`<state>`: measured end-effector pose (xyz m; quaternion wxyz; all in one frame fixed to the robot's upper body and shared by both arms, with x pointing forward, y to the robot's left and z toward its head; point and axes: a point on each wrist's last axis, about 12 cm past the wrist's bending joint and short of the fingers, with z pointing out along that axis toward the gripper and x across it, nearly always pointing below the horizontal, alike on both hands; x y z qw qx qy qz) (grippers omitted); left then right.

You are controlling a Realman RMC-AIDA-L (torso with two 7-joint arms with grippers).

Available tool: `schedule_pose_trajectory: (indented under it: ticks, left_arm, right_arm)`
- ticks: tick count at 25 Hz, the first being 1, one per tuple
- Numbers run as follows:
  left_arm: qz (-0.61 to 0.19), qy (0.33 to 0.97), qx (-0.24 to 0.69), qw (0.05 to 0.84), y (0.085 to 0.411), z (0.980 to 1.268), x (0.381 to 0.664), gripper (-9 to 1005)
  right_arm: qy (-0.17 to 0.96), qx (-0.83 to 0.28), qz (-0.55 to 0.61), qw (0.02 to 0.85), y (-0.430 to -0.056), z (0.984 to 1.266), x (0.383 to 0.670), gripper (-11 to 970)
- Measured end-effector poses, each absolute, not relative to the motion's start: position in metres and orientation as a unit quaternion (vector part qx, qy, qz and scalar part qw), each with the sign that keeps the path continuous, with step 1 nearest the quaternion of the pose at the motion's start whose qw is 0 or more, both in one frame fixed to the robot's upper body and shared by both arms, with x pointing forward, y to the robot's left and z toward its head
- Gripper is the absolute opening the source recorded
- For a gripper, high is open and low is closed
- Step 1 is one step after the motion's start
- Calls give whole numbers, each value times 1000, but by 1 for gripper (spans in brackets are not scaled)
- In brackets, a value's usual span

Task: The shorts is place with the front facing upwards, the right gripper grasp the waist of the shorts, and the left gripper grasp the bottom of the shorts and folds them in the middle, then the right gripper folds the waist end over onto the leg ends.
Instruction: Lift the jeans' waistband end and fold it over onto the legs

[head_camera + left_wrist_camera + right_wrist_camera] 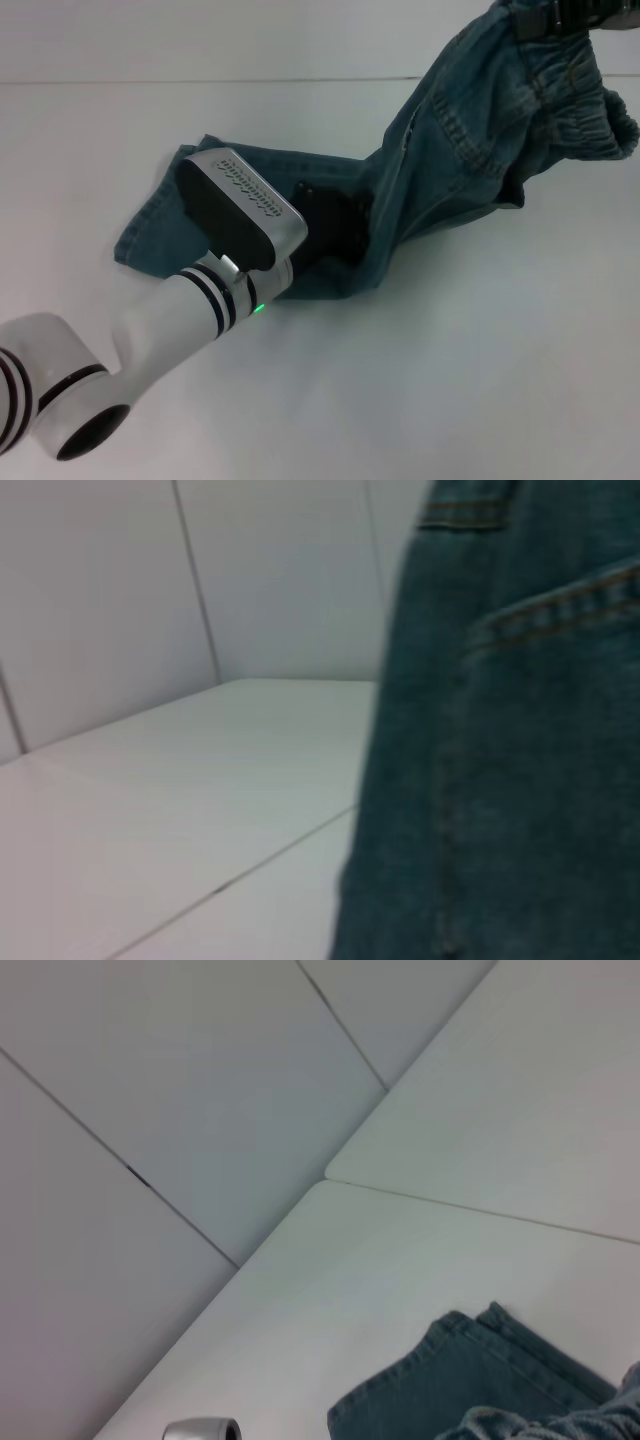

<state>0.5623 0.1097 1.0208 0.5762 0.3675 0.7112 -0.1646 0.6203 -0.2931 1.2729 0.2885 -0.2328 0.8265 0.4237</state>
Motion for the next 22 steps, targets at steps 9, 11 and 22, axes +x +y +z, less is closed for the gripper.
schedule_pose_trajectory:
  ticks: [9,11,22]
  left_arm:
    - [-204,700,380,570,89,1022,549,3]
    - [-212,698,383,567,84,1023,546,4]
    - [-247,685,398,557,64,1025,531,5]
  right_arm:
    - [827,-253,418,278,-281,1275,623,105]
    - [827,-255,419,275,-281,1275,622,105]
    - [827,-261,422,264,-281,1275,620,106]
